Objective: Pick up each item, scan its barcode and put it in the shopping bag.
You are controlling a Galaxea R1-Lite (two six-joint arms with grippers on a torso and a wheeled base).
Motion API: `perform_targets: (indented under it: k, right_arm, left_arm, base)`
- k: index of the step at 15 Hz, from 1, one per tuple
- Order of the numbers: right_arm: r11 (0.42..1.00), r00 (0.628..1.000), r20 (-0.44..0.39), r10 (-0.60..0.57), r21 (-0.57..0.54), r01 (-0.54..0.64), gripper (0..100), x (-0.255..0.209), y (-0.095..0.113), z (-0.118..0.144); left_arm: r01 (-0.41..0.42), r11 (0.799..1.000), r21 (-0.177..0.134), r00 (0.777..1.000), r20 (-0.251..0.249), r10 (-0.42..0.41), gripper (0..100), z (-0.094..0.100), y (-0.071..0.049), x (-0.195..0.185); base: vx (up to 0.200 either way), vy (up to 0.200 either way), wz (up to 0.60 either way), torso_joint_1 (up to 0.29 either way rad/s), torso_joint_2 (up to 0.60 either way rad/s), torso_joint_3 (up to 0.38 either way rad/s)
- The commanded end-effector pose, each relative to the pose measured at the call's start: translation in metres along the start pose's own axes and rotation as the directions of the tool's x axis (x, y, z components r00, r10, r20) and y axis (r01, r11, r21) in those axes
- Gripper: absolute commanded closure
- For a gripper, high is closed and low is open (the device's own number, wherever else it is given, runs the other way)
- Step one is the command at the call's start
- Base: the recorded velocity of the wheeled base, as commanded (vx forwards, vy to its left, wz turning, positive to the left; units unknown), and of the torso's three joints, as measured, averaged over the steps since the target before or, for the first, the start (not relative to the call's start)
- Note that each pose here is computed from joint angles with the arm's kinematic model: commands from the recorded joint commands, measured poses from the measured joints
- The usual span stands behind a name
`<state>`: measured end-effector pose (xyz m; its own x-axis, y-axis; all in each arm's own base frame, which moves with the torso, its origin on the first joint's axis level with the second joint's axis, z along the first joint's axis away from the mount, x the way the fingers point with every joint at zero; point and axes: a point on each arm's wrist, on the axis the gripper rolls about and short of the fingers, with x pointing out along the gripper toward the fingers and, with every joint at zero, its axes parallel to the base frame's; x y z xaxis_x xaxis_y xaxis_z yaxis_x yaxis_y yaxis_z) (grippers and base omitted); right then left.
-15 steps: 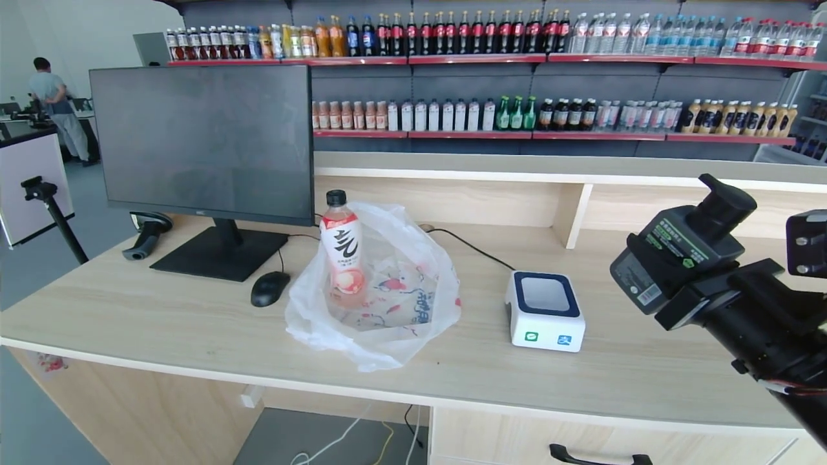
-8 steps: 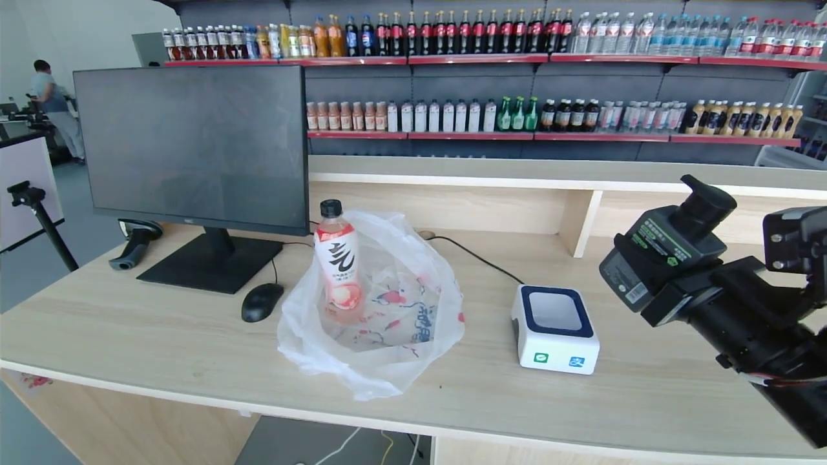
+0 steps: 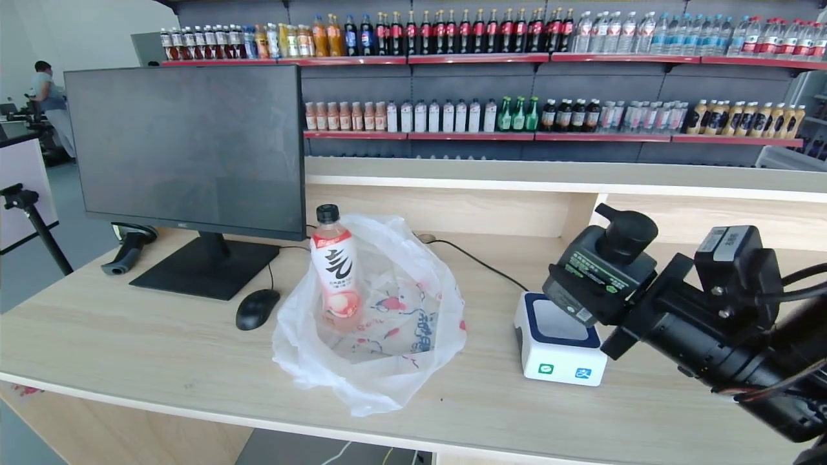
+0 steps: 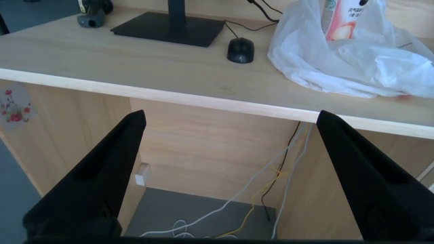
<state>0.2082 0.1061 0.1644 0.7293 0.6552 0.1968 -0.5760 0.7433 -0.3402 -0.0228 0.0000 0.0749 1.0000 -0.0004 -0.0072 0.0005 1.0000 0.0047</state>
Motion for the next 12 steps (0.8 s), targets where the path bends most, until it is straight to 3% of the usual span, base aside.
perform_targets:
  k: [1,3,5,12]
  right_arm:
    - [0.995,0.997,-0.037,0.074,-0.066,-0.076,100,0.007,-0.003,-0.019]
    - [0.97,0.986,-0.02,0.168,-0.176,-0.169,100,0.019,-0.008,-0.03]
    - [0.95,0.985,-0.013,0.169,-0.264,-0.167,100,0.03,-0.013,-0.036]
    - [0.893,0.982,-0.068,0.176,-0.409,-0.188,100,0.024,-0.012,-0.049]
  left_arm:
    - [0.001,1.0,0.0,1.0,0.001,-0.001,0,0.0,0.0,0.0]
    - [0.001,1.0,0.0,1.0,0.0,-0.001,0,0.0,0.0,0.0]
    - [0.0,1.0,0.0,1.0,0.0,0.0,0,0.0,0.0,0.0]
    - [0.0,1.0,-0.002,1.0,0.001,0.0,0,0.0,0.0,0.0]
  base:
    - [0.0,0.0,0.0,0.0,0.0,0.0]
    - [0.0,0.0,0.0,0.0,0.0,0.0]
    - [0.0,0.0,0.0,0.0,0.0,0.0]
    - [0.0,0.0,0.0,0.0,0.0,0.0]
